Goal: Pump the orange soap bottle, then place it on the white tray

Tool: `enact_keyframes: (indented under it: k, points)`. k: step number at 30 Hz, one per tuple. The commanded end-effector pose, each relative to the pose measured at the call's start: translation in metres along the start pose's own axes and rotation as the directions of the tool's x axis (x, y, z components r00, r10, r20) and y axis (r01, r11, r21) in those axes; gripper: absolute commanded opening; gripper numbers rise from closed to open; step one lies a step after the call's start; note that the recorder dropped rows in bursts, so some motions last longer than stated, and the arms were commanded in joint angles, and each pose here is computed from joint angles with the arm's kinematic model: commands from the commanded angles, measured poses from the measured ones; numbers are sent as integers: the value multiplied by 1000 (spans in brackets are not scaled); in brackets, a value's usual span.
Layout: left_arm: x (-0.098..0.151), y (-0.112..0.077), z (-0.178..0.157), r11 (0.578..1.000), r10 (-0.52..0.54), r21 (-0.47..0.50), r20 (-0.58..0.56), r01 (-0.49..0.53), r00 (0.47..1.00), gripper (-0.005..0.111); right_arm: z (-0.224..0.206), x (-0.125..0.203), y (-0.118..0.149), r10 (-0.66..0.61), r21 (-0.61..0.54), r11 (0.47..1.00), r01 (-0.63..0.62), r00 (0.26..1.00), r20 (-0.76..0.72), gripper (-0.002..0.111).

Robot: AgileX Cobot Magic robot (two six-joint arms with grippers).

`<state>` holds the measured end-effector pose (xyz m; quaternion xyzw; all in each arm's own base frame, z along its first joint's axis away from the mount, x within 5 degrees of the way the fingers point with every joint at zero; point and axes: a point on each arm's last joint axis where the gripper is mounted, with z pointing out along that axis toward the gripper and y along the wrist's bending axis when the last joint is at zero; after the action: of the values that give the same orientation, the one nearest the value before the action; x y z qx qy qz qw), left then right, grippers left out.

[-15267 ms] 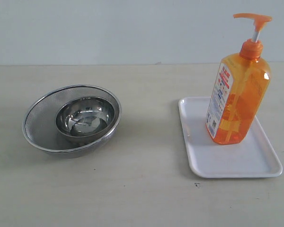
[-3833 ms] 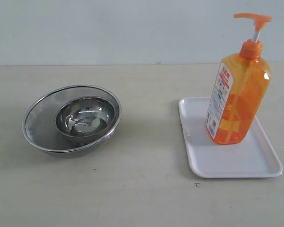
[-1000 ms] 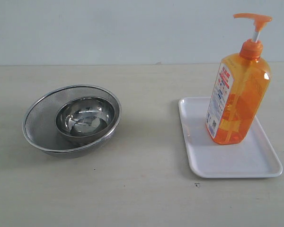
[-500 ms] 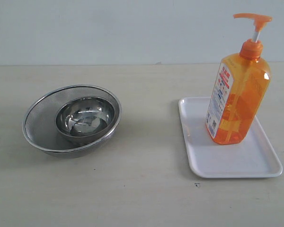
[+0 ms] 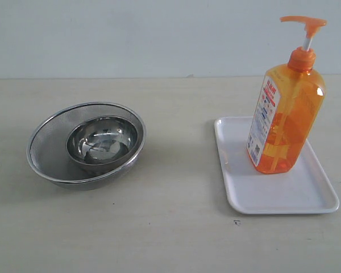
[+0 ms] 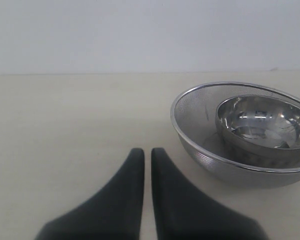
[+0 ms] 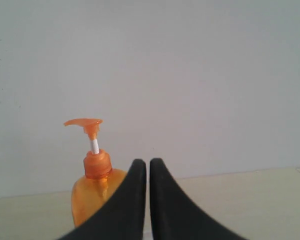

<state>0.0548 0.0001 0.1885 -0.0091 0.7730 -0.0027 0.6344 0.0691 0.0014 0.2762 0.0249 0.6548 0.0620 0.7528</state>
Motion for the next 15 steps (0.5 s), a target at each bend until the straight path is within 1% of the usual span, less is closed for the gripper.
enact_keyframes:
  k: [1,3,8,15]
  points:
    - [1,0,0,1000,-6,0,4,6,1000,5,10,-12,5,-35,-32,999,34,999,-33,0]
    - [1,0,0,1000,-6,0,4,6,1000,5,21,-18,10,-60,-60,997,55,995,-76,0]
    - [1,0,0,1000,-6,0,4,6,1000,5,54,-24,13,-64,-58,997,55,982,-179,0]
    - [1,0,0,1000,-6,0,4,6,1000,5,99,-18,18,-43,-60,998,25,946,-320,0]
